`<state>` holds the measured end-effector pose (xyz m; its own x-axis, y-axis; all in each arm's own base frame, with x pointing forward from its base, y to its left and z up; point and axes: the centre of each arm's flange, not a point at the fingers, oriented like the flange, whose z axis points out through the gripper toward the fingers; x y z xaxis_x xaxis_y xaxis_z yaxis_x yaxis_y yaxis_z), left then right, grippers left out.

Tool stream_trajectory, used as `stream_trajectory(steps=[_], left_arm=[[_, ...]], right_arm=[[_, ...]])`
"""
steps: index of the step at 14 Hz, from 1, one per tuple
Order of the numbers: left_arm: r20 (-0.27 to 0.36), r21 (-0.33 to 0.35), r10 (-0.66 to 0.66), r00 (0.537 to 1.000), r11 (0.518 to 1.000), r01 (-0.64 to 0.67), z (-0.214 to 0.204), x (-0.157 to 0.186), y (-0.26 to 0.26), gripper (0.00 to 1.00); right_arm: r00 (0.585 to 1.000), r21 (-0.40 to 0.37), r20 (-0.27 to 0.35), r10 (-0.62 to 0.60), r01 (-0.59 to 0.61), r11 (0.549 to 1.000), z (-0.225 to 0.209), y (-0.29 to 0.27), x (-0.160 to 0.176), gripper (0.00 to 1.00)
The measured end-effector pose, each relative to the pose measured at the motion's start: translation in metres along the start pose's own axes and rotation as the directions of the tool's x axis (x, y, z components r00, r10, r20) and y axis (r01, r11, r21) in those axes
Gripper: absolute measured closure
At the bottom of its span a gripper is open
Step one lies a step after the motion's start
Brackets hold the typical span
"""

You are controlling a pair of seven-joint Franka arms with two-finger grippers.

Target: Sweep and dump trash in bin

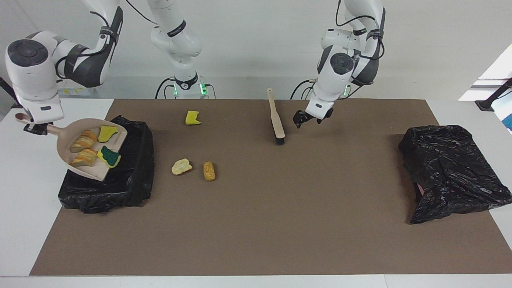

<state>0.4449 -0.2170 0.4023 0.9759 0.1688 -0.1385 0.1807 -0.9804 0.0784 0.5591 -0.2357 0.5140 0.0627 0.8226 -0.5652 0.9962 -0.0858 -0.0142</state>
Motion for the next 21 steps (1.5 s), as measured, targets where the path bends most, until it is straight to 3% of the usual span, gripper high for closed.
stream_trajectory(steps=[3,6,11,16,21], left_arm=[[-0.025,-0.023,0.12,0.992,0.992,-0.121,-0.015,0.048,-0.063,0.0],[-0.064,-0.017,0.211,0.975,0.977,-0.213,-0.032,0.08,-0.117,0.0],[-0.138,0.007,0.259,0.956,0.965,-0.261,-0.078,0.115,-0.169,0.0],[-0.081,0.038,0.29,0.954,0.957,-0.288,-0.156,0.128,-0.191,0.0],[-0.075,0.059,0.222,0.972,0.974,-0.218,-0.196,0.116,-0.19,0.0]], right_arm=[[0.988,-0.02,0.133,-0.081,0.085,0.996,-0.016,0.008,0.016,0.68],[0.962,-0.027,0.225,-0.156,0.166,0.986,-0.03,0.011,0.037,0.68],[0.884,-0.045,0.389,-0.259,0.299,0.953,-0.064,0.007,0.07,0.68],[0.86,-0.071,0.436,-0.267,0.329,0.942,-0.101,0.005,0.088,0.68],[0.863,-0.111,0.457,-0.216,0.297,0.948,-0.157,0.0,0.129,0.68]])
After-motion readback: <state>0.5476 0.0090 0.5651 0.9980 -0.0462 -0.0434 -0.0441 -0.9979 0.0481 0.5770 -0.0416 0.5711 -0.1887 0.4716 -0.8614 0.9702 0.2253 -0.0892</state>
